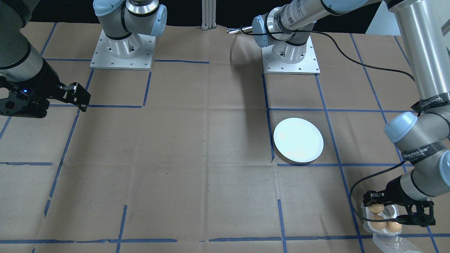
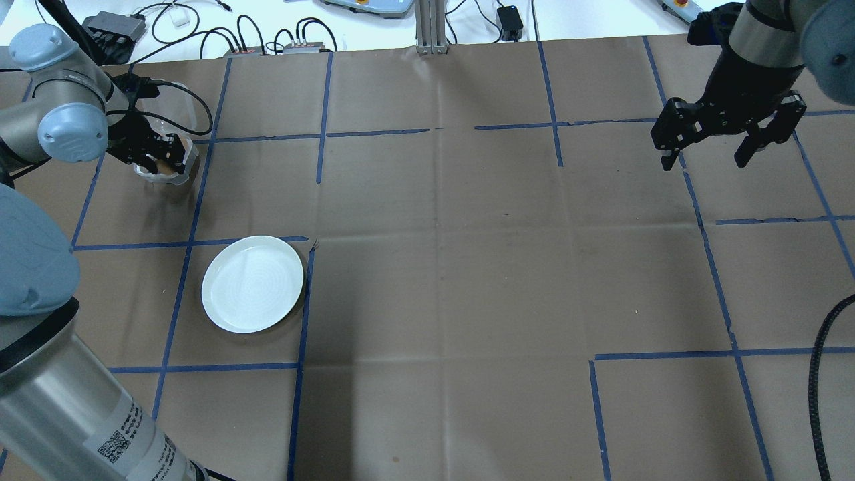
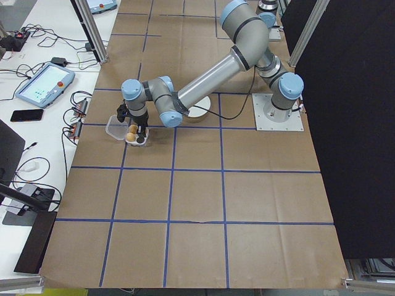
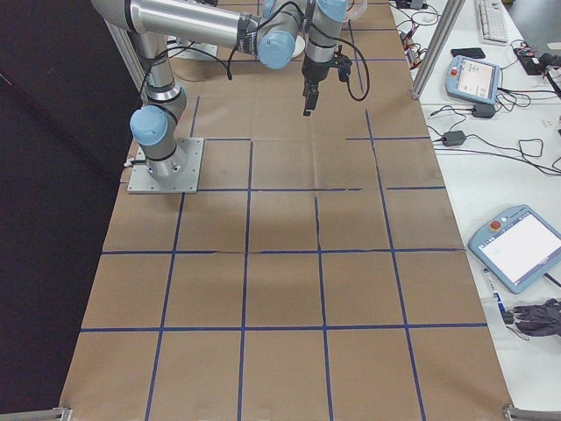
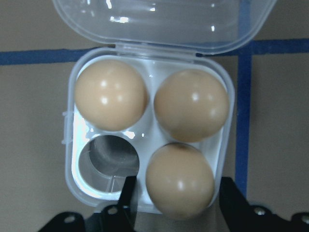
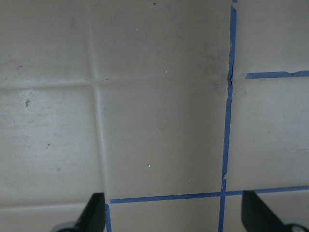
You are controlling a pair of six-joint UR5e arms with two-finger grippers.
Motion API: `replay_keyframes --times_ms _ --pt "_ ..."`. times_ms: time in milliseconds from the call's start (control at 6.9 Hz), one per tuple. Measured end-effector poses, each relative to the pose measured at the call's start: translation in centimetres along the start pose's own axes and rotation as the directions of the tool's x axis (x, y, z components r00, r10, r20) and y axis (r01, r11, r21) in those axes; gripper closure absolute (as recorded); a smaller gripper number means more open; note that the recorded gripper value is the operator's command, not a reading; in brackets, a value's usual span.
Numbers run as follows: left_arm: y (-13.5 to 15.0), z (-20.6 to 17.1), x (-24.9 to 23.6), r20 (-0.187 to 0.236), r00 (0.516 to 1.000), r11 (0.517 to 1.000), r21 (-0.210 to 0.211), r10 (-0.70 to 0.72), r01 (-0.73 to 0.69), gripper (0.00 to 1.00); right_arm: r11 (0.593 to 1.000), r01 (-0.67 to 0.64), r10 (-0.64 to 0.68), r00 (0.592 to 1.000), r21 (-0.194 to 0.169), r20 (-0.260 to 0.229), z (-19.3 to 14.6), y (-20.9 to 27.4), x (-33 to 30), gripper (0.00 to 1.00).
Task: Place egg on plate
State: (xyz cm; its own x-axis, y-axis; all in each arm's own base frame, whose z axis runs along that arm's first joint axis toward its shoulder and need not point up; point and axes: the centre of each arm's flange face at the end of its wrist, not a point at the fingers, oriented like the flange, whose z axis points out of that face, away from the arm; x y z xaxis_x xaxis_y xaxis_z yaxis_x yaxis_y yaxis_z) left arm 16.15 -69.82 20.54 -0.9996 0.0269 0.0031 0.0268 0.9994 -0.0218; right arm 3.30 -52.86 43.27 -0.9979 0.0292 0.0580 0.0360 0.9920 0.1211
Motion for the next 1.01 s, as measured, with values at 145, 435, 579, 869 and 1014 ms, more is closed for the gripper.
replay_keyframes --times_ms 145,435,579,869,1014 --pt "0.0 -0.34 0.01 0.002 1.0 1.0 0.004 -0.001 0.001 0.47 1.0 0.0 0.0 1.0 0.0 0.0 0.01 0.0 0.0 0.0" --pt "0.01 -0.63 0.02 0.003 1.0 1.0 0.008 -0.004 0.004 0.77 1.0 0.0 0.0 1.0 -0.001 0.001 0.01 0.01 -0.01 0.0" --pt "0.02 -0.64 0.03 0.002 1.0 1.0 0.007 -0.005 0.005 0.85 1.0 0.0 0.0 1.0 -0.001 0.001 0.01 0.01 -0.01 0.0" --pt "0.08 -0.76 0.05 0.002 1.0 1.0 0.004 -0.006 0.006 1.0 1.0 0.0 0.0 1.0 -0.001 0.001 0.01 0.01 -0.02 0.0" --pt "0.09 -1.17 0.06 0.003 1.0 1.0 0.007 -0.006 0.006 1.0 1.0 0.0 0.0 1.0 -0.001 0.001 0.01 0.01 -0.01 0.0"
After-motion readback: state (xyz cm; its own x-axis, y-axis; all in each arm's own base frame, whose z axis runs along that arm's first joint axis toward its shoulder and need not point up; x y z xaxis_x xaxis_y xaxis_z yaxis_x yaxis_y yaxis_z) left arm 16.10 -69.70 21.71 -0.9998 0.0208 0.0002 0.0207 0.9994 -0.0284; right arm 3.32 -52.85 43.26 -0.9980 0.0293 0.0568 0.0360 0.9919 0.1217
